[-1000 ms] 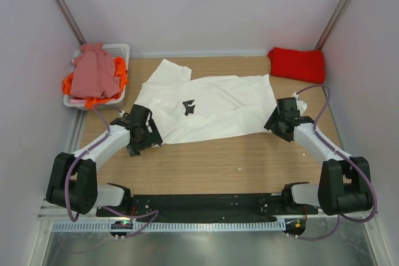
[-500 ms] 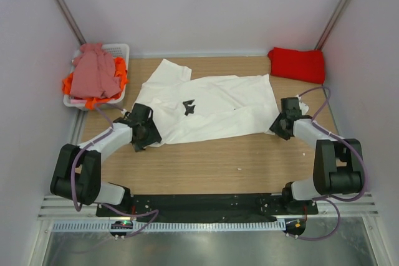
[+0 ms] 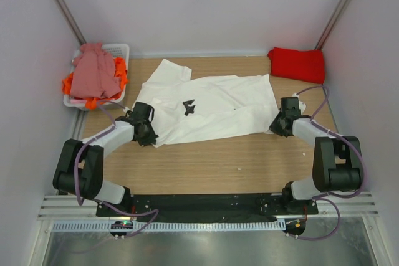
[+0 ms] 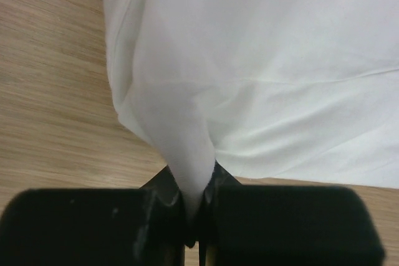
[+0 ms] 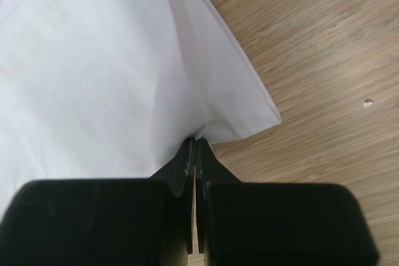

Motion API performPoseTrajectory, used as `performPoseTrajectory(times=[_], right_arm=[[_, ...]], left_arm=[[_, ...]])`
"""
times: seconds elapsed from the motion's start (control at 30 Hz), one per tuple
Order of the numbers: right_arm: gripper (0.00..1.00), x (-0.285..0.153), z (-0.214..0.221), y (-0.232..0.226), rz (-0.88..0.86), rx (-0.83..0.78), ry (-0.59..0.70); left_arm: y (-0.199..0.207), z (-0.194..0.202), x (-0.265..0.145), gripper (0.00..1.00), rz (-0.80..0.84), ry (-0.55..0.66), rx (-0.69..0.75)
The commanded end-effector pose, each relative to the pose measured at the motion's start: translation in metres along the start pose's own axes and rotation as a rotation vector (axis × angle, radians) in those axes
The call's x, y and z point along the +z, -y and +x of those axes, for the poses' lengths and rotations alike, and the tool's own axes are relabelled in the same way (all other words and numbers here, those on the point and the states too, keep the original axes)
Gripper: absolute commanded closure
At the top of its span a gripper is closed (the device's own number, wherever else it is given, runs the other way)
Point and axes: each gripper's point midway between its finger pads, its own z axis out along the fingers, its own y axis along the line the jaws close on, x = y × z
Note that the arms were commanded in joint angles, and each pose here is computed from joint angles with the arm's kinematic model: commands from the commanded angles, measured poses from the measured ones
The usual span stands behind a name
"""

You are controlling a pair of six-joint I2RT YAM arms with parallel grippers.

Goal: Fold and stack the t-shirts
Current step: Fold the tshirt

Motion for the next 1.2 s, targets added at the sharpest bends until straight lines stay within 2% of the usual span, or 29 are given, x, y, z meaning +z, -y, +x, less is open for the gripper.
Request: performPoseTrajectory(times=[0.0, 0.1, 0.27, 0.47, 0.67, 0.7, 0.73, 0.8, 0.83, 0.9, 0.93, 0.97, 1.0, 1.07, 1.17], right_arm=[[0.99, 0.003, -0.006, -0.006, -0.026, -0.007, 0.018], [0.99, -0.002, -0.012, -0.002, 0.003, -0.008, 0.038], [0.99, -0.025, -0.052, 0.031, 0.112, 0.058, 0.161], [0.99, -0.044, -0.074, 0.064, 0.219, 0.130, 0.264], [0.99, -0.050, -0.075, 0.072, 0.259, 0.138, 0.283], [0.99, -0.049, -0.074, 0.072, 0.257, 0.137, 0.279], [0.90, -0.050, -0.074, 0.071, 0.253, 0.139, 0.280], [0.80, -0.052, -0.072, 0.070, 0.240, 0.139, 0.280], [0.49, -0.053, -0.071, 0.069, 0.232, 0.141, 0.282], [0.19, -0.060, -0.071, 0.070, 0.218, 0.158, 0.312], [0.15, -0.064, -0.072, 0.072, 0.221, 0.166, 0.330], [0.13, -0.072, -0.074, 0.072, 0.212, 0.179, 0.362], [0.10, -0.076, -0.076, 0.072, 0.203, 0.189, 0.382], [0.10, -0.090, -0.084, 0.064, 0.141, 0.194, 0.437], [0.11, -0.099, -0.083, 0.027, -0.081, 0.143, 0.432]], left_arm=[[0.014, -0.019, -0.008, 1.00, 0.062, 0.062, 0.004], [0.016, -0.024, -0.021, 1.00, 0.070, 0.085, 0.004], [0.009, -0.053, -0.074, 1.00, 0.058, 0.184, -0.021], [-0.005, -0.074, -0.121, 1.00, 0.091, 0.274, -0.090], [-0.011, -0.053, -0.108, 1.00, 0.080, 0.199, -0.094], [-0.011, -0.050, -0.105, 0.96, 0.087, 0.184, -0.098], [-0.009, -0.046, -0.105, 0.93, 0.102, 0.170, -0.101], [-0.006, -0.036, -0.103, 0.90, 0.131, 0.142, -0.105], [-0.007, -0.034, -0.103, 0.87, 0.132, 0.135, -0.104], [-0.010, -0.030, -0.108, 0.70, 0.131, 0.134, -0.098], [-0.011, -0.029, -0.110, 0.61, 0.133, 0.139, -0.100], [-0.010, -0.030, -0.114, 0.41, 0.141, 0.145, -0.101], [-0.009, -0.029, -0.118, 0.34, 0.150, 0.145, -0.101], [-0.007, -0.033, -0.128, 0.25, 0.170, 0.174, -0.100], [-0.005, -0.039, -0.133, 0.23, 0.180, 0.205, -0.103]])
